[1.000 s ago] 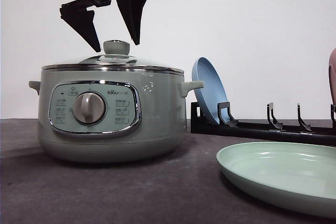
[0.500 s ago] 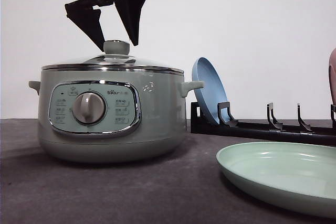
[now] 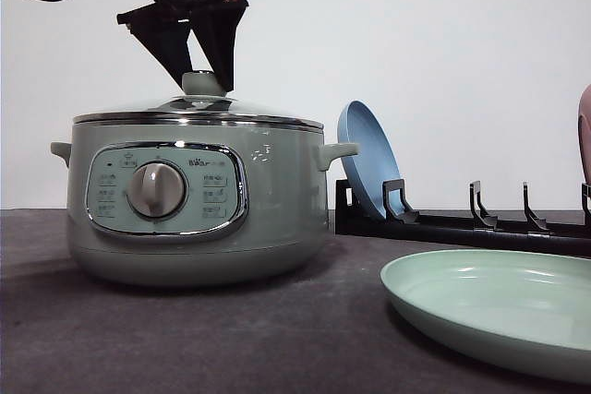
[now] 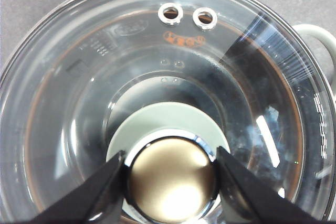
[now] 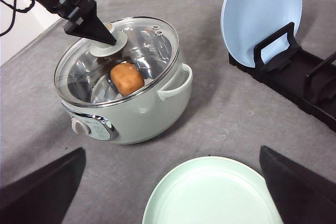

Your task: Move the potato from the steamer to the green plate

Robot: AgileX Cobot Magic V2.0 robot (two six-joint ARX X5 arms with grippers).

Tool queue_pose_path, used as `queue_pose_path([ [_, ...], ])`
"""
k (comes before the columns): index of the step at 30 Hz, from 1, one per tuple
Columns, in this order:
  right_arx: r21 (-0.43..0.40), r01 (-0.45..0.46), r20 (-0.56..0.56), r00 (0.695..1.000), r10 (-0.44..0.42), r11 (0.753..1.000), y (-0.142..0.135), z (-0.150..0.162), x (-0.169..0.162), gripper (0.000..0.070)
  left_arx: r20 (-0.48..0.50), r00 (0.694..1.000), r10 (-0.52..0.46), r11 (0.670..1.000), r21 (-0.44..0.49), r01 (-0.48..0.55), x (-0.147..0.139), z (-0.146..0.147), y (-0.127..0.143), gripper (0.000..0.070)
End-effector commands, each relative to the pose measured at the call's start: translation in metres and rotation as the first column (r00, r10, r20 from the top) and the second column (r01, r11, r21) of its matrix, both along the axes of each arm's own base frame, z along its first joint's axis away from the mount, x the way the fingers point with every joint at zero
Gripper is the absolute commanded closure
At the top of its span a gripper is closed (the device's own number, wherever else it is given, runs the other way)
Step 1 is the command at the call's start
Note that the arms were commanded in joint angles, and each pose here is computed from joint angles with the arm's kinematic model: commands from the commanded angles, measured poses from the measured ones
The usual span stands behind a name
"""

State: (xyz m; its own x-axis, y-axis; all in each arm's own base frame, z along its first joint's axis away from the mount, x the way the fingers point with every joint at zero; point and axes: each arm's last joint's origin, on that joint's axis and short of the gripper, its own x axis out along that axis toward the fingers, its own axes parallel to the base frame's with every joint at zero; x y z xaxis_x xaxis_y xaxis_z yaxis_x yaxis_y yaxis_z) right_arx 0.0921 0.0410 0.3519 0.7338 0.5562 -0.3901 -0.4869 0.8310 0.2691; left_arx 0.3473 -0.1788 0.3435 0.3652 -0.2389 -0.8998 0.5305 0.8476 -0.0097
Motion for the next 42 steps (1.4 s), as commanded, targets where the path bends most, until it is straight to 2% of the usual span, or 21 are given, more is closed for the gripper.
queue_pose_path([
  [1,-0.001,-0.004,0.007,1.0,0.004,1.0,0.001,0.002,0.001,0.0,-0.009,1.0,0.0,1.0,-0.001,0.0,0.004,-0.002,-0.005,0.0693],
  [10,-0.004,-0.003,-0.001,1.0,0.003,1.0,0.0,0.001,0.001,0.0,0.023,1.0,0.005,1.0,-0.017,-0.005,0.004,0.01,-0.003,0.07],
  [22,-0.017,-0.003,-0.039,0.999,0.002,1.0,0.0,-0.002,-0.001,0.0,0.147,0.988,0.045,0.994,-0.105,-0.029,-0.019,0.082,0.01,0.07],
  [27,-0.018,-0.002,-0.038,0.999,0.002,1.0,0.0,-0.002,-0.001,0.0,0.198,0.979,0.05,0.991,-0.134,-0.024,-0.035,0.103,0.018,0.07],
  [35,-0.03,0.024,-0.033,0.999,-0.025,0.999,-0.001,-0.002,0.0,0.0,0.228,0.971,0.07,0.989,-0.143,-0.037,-0.045,0.116,0.033,0.07],
  [42,-0.03,0.024,-0.035,0.999,-0.025,0.999,-0.001,-0.003,0.0,0.0,0.225,0.961,0.163,0.981,-0.14,-0.133,-0.033,0.116,0.063,0.07],
])
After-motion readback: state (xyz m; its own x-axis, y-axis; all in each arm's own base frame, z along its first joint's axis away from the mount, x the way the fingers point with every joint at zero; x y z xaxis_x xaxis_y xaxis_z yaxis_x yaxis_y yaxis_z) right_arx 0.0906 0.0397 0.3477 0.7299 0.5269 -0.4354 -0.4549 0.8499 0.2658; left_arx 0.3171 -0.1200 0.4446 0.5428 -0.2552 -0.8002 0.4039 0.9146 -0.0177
